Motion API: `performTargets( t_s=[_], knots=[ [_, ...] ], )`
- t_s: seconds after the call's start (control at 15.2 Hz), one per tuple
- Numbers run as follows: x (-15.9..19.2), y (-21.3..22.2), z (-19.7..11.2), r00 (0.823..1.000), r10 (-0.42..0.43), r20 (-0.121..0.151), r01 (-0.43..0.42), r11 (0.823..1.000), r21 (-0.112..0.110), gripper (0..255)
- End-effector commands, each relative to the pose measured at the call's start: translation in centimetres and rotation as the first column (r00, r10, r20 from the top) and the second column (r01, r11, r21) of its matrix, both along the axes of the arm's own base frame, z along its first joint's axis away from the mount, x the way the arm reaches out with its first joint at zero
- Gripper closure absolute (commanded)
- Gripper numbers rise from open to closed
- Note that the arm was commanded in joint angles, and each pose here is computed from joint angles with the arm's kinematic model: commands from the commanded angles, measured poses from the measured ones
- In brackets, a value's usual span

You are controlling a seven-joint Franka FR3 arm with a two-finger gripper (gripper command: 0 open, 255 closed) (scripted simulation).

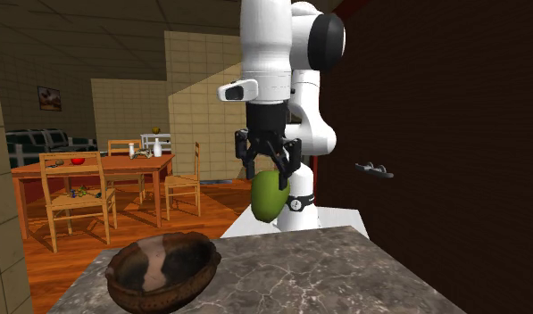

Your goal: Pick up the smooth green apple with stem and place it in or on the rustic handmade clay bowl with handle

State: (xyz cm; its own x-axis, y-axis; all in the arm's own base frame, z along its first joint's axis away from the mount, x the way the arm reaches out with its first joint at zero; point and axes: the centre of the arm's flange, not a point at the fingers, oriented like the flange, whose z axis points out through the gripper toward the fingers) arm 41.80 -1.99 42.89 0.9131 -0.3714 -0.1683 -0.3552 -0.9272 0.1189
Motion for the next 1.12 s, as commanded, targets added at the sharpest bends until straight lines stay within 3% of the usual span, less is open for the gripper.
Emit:
performTargets(
  t_s=[0.0, 1.06],
  knots=[
    [0.0, 0.0, 1.0, 1.000, 0.000, 0.000, 0.000, 1.000, 0.000, 255],
    [0.0, 0.0, 9.5, 1.000, 0.000, 0.000, 0.000, 1.000, 0.000, 255]
  ],
)
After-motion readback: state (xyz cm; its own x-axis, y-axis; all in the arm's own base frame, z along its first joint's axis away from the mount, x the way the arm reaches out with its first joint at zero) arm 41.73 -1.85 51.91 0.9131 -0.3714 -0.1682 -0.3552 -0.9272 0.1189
